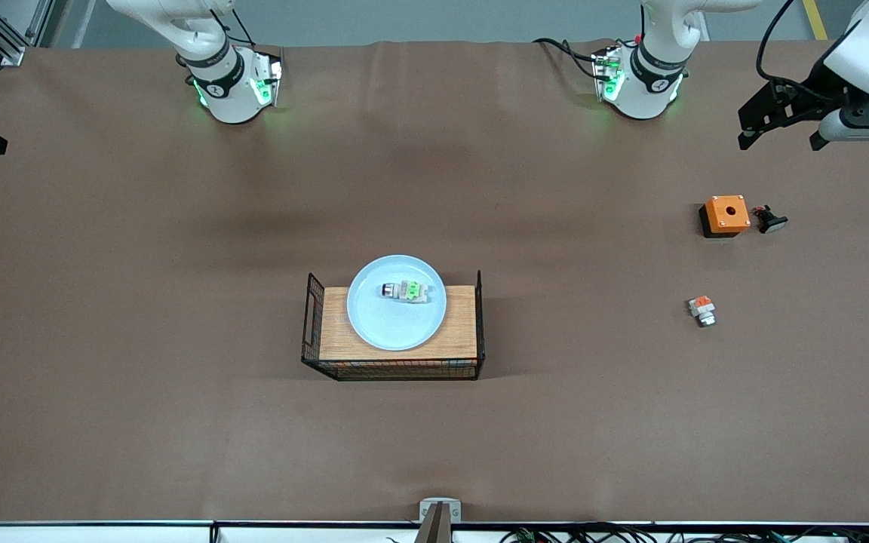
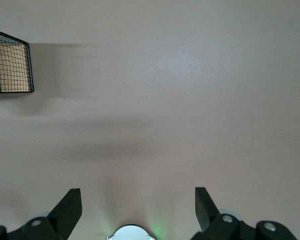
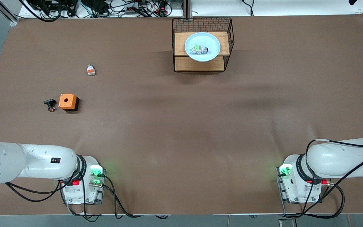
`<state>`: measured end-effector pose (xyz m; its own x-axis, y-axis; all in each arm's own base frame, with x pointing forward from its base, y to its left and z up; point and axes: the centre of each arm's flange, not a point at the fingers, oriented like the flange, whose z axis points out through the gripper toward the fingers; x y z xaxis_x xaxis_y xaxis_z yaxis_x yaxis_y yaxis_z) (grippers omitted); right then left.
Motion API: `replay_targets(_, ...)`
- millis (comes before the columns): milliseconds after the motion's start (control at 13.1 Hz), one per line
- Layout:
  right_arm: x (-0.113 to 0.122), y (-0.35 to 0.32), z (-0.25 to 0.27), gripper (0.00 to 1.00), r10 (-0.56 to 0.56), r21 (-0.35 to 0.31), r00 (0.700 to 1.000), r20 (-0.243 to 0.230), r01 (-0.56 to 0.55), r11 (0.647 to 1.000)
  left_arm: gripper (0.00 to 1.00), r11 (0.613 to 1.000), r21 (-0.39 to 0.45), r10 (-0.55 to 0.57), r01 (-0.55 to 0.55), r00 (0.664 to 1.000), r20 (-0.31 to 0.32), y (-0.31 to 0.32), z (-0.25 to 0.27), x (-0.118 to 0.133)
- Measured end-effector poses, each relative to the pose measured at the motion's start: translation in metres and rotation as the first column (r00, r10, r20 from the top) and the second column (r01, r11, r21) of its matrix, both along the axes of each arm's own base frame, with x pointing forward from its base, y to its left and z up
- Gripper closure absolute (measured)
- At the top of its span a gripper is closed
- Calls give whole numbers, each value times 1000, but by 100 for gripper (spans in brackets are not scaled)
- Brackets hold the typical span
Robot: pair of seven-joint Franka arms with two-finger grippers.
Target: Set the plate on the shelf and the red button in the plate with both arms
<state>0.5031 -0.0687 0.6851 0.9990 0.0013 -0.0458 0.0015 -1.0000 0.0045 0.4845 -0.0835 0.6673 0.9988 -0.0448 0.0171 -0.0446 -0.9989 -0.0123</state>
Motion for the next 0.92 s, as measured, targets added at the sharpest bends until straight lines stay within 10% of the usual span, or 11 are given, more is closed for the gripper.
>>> replay_targets(920, 1, 0, -1, 0, 0, -1, 1000, -3, 0, 1000, 0, 1000, 7, -11, 11, 1000, -9, -1, 2, -4)
